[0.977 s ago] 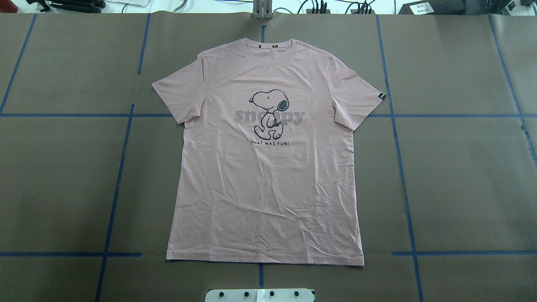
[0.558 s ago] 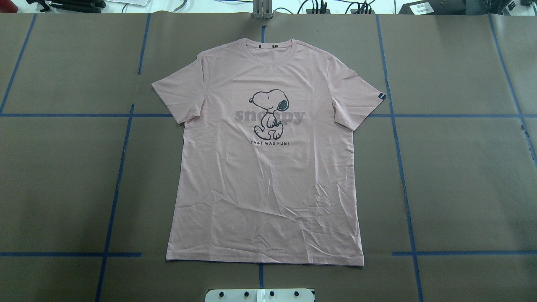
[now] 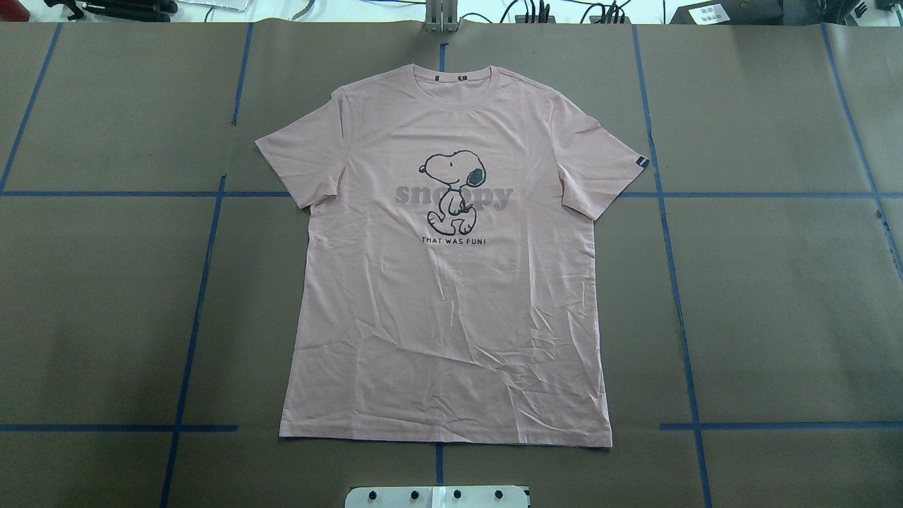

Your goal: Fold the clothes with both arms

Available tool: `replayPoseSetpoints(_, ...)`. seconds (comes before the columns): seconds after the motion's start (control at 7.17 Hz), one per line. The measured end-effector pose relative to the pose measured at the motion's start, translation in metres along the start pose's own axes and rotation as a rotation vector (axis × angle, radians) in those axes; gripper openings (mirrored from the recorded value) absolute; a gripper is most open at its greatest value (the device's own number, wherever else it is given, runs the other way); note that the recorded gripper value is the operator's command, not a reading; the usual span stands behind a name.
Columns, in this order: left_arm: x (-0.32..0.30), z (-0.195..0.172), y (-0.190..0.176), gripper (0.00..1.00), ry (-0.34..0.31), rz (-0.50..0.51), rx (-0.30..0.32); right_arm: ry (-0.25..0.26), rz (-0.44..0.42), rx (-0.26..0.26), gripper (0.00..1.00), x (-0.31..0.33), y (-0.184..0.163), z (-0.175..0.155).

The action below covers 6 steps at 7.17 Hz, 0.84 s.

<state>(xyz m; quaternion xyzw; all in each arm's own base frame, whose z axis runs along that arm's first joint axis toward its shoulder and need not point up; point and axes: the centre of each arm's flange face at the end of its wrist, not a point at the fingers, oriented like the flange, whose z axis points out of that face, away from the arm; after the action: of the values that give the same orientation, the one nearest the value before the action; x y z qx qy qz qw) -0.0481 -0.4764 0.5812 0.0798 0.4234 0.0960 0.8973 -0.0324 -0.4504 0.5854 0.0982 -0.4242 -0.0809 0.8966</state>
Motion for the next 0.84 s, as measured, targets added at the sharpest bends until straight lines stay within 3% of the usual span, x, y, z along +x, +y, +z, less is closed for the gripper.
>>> replayPoseSetpoints(0.28, 0.001, 0.002, 0.002, 1.0, 0.003, 0.002, -0.004, -0.034, 0.101, -0.014, 0.99, -0.1, -0.097, 0.045)
replayPoseSetpoints(0.42, 0.002, 0.001, 0.004, 1.0, 0.003, 0.002, -0.002, -0.023, 0.166, 0.012, 0.98, -0.152, -0.149, 0.063)
replayPoseSetpoints(0.56, 0.006, -0.002, 0.006, 1.0, 0.003, 0.01, 0.005, 0.004, 0.253, 0.066, 0.9, -0.2, -0.192, 0.082)
replayPoseSetpoints(0.84, 0.018, -0.011, 0.005, 1.0, 0.011, 0.029, 0.024, 0.048, 0.461, 0.196, 0.83, -0.281, -0.229, 0.138)
